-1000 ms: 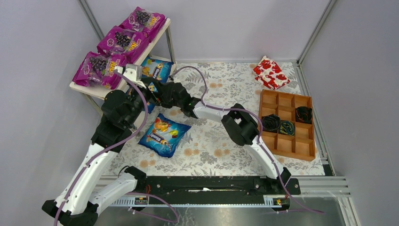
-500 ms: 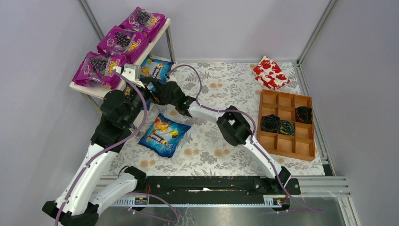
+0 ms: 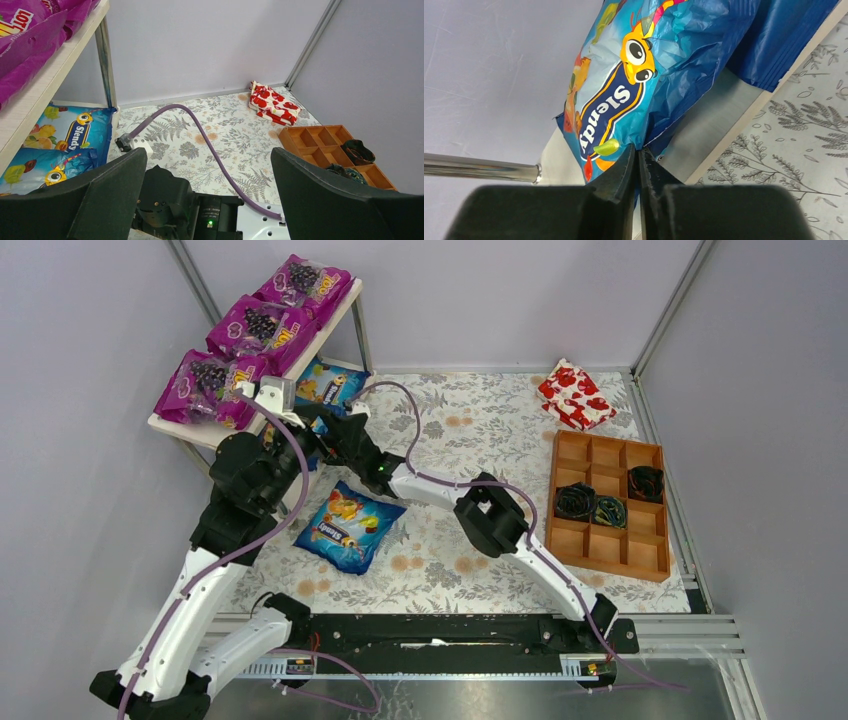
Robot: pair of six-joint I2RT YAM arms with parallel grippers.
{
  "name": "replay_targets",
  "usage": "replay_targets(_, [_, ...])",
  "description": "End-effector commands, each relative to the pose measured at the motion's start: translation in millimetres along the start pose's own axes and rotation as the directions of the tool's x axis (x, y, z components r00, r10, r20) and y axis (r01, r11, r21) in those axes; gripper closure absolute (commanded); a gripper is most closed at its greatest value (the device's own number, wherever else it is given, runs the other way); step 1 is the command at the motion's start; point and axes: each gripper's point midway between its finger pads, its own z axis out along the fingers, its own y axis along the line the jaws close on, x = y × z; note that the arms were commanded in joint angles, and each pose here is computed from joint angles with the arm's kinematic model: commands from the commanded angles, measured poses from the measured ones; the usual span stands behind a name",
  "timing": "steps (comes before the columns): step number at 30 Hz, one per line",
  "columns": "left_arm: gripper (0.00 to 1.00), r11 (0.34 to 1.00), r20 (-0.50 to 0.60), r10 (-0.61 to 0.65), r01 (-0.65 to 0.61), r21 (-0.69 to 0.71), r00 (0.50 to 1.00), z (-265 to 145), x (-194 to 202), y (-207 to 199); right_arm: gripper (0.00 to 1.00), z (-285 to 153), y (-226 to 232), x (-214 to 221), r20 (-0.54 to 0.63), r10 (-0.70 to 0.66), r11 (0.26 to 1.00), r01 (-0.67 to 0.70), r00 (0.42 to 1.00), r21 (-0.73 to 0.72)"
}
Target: Place and organize the candy bags onto the shelf
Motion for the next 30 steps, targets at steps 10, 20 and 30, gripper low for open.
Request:
replay_targets(10, [0.01, 1.000, 0.047, -0.002, 0.001, 0.017, 0.999, 3, -12, -3, 0.35, -56, 45, -74, 0.053, -0.129, 0.987, 0.133, 0.990, -0.086])
replay_targets(20, [0.01, 1.000, -0.004, 0.000, 0.000, 0.008, 1.000, 16, 6, 1, 0.00, -159, -19, -74, -0.041, -0.128, 0.991, 0.130, 0.991, 0.029])
replay_targets(30, [0.01, 0.999, -0.110, 0.053, -0.052, 0.014, 0.992, 37, 45, -6, 0.00, -192, -65, -65, -0.064, -0.015, 0.996, 0.020, 0.998, 0.088])
